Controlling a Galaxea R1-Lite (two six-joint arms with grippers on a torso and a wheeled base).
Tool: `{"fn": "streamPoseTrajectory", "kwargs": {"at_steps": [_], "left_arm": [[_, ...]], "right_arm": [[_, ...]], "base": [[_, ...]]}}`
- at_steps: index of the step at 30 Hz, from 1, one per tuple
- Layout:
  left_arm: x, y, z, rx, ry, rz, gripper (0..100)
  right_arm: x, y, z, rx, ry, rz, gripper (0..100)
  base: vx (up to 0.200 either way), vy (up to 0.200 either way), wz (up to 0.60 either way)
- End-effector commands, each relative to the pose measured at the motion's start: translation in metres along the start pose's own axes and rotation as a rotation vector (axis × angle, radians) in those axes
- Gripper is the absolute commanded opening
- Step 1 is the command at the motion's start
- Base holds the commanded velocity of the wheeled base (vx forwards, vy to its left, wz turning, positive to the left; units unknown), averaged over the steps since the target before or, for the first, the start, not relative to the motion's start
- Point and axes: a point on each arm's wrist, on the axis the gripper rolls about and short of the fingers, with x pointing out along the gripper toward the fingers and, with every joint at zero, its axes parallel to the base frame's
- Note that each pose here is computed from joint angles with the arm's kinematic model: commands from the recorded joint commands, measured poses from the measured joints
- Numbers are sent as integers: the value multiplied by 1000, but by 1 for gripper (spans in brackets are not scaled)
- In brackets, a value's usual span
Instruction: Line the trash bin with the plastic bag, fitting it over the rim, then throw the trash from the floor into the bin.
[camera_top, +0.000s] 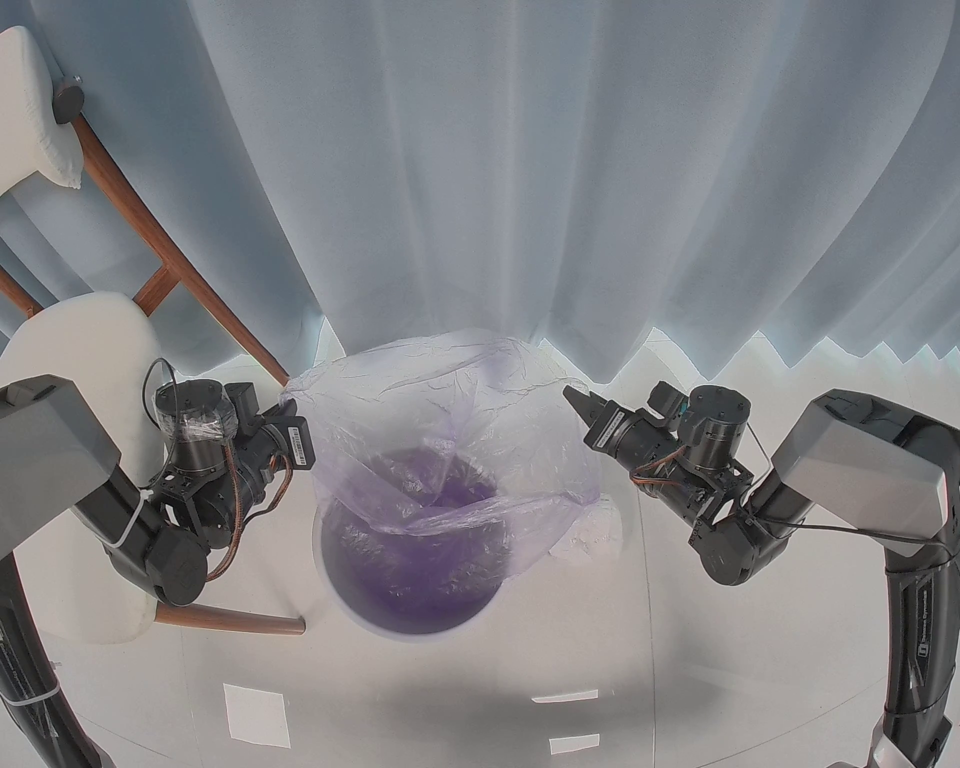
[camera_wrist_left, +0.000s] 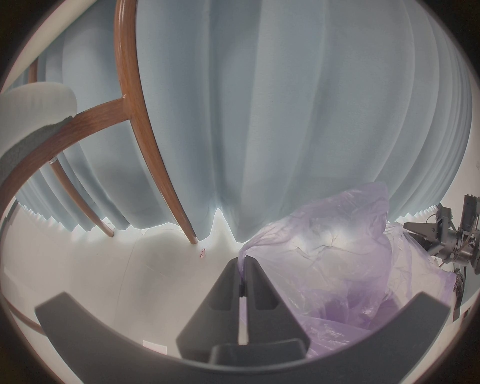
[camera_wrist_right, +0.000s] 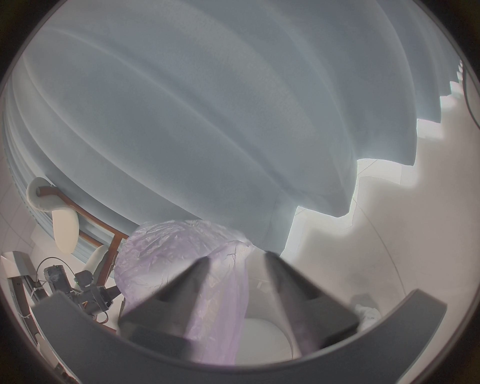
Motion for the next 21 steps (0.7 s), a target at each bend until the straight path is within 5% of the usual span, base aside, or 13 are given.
{"fn": "streamPoseTrajectory", "kwargs": {"at_steps": [1, 5, 9, 21], "left_arm": [[-14, -1, 4, -2, -25, -27, 0], [-27, 1, 4, -1, -13, -29, 0], [-42, 2, 5, -6, -20, -41, 0], [-70, 4, 2, -61, -59, -60, 0]], "right_arm": [[-49, 19, 15, -3, 36, -29, 100], [-94, 18, 11, -99, 127, -75, 100], [-105, 29, 35, -181, -29, -1, 100], [-90, 67, 18, -173, 77, 200, 100]], "base": [[0, 0, 0], [0, 0, 0], [0, 0, 0], [0, 0, 0]]}}
